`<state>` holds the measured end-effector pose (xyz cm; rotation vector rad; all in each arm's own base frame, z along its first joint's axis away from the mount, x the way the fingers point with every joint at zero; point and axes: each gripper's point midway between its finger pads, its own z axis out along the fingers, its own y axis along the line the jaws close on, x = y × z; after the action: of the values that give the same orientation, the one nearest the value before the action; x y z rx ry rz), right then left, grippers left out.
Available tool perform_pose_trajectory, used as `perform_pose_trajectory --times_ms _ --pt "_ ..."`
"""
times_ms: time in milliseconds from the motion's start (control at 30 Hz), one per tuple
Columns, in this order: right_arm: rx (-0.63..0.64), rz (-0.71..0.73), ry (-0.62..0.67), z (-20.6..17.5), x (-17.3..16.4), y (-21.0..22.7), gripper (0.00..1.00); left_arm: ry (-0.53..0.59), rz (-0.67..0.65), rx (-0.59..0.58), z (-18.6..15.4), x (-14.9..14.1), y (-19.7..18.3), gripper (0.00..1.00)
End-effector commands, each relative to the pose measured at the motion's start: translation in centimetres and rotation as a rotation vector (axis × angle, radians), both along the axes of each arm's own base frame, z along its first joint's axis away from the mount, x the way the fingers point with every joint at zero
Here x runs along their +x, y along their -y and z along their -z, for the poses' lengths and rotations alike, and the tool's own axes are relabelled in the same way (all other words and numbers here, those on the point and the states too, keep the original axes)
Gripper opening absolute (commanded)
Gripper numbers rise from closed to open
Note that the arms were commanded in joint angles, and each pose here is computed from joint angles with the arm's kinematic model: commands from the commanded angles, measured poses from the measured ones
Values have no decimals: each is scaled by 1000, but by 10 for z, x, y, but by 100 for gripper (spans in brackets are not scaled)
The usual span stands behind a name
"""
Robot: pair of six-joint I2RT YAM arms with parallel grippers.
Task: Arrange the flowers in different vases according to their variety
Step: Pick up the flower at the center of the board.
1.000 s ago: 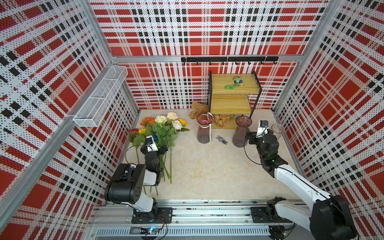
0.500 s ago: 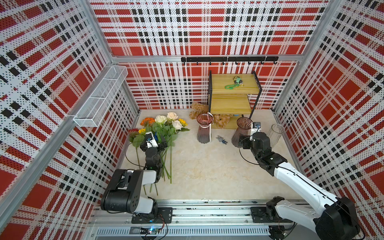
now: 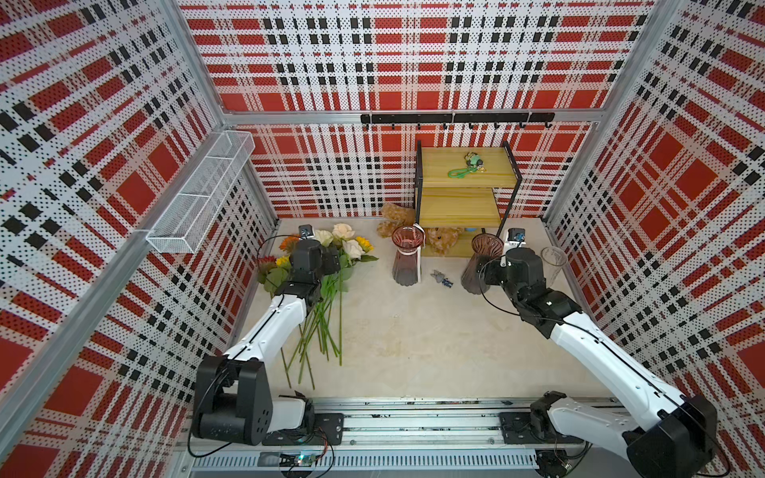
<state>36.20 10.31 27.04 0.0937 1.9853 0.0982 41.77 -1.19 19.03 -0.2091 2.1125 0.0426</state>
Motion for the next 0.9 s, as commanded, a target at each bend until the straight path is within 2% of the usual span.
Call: perform_pose_trajectory --times_ms 0,133,200,600,867 --pt "-24 10 -46 9 1 0 100 -326 93 -122 64 -43 27 77" --pt "-21 17 -51 9 5 1 100 -441 161 -209 92 -53 52 64" --pt "-16 22 -56 10 7 2 100 -476 174 -224 103 -56 59 61" --pt "-11 38 -78 17 5 10 100 -594 125 -173 141 -61 52 57" --pt "-16 33 -92 22 5 10 100 -638 103 -154 157 -60 48 47"
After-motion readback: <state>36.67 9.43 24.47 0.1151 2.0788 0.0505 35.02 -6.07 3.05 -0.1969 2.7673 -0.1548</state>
